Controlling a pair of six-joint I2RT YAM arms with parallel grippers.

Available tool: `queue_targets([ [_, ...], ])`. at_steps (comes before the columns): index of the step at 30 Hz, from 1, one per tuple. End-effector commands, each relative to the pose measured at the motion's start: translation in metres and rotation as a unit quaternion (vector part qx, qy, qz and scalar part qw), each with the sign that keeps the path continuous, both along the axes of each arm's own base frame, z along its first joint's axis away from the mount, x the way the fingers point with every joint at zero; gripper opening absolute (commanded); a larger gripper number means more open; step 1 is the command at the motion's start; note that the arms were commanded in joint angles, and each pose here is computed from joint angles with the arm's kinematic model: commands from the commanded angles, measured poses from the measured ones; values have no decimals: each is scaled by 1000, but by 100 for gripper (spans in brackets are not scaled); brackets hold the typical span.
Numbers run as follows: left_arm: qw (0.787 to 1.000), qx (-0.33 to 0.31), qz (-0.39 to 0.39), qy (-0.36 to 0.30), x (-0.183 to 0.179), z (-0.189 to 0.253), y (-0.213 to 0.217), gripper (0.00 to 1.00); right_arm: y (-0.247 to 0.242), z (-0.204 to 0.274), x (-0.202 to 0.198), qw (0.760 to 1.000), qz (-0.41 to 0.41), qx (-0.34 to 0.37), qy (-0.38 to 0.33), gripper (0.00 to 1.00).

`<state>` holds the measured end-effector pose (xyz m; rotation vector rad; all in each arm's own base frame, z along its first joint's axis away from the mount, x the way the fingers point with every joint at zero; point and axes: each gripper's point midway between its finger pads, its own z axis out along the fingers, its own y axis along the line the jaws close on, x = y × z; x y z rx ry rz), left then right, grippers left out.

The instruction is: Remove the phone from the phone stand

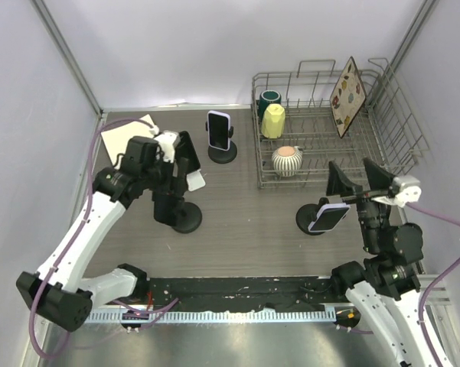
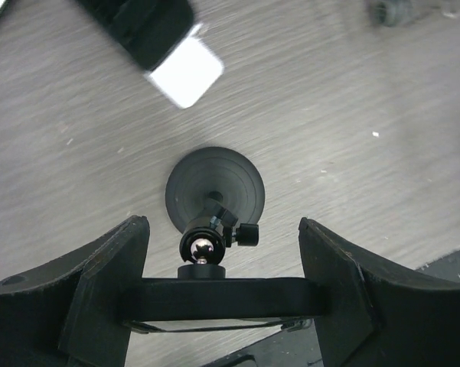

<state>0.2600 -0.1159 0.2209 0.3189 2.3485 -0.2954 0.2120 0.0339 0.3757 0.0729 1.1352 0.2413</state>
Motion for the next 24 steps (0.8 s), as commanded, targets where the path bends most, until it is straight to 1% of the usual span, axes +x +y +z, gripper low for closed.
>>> queue_targets([
  [1,986,-47,-124,-104,24,63,-63,21,63,15,4,985,152,-74,33,97],
  [2,982,-46,-149,-104,23,62,-75,20,75,16,5,979,183,-78,39,98],
  [3,980,-35,-166,-100,28,56,-82,20,82,7,8,975,200,-76,67,97],
  [4,978,-31,-180,-97,29,53,-87,20,87,10,9,971,214,-74,72,97],
  [5,975,-36,-199,-87,26,50,-98,20,98,-1,18,964,236,-63,103,97],
  [6,970,-30,-223,-96,27,53,-103,19,107,-5,18,957,259,-63,115,97],
  [7,967,-26,-238,-84,29,45,-111,19,115,-8,21,950,278,-61,129,97],
  [8,961,-29,-261,-80,25,44,-121,18,124,-21,29,940,296,-57,158,97],
  [9,957,-29,-276,-87,27,49,-127,17,136,-27,27,926,329,-62,173,97],
  [11,945,-20,-315,-82,26,41,-141,16,146,-35,32,914,352,-54,195,97],
  [12,938,-27,-335,-83,24,43,-150,16,152,-47,40,905,360,-39,223,97],
  [13,933,-26,-349,-84,23,43,-154,16,157,-52,41,898,371,-37,232,97],
  [14,927,-24,-367,-71,19,35,-163,15,161,-58,42,891,383,-36,242,97],
  [15,920,-29,-384,-72,16,39,-170,15,167,-64,44,884,396,-36,247,97],
  [16,915,-25,-397,-72,14,38,-174,16,172,-75,40,870,416,-36,262,97],
  [18,902,-12,-427,-63,7,30,-182,15,175,-77,43,870,422,-30,253,97],
  [19,897,-15,-438,-57,3,28,-185,15,177,-85,43,866,425,-26,262,98],
  [22,885,-20,-462,-49,-6,22,-189,15,177,-96,44,867,424,-24,260,97],
  [24,881,-17,-471,-53,-9,20,-191,21,177,-96,45,870,424,-22,252,97],
])
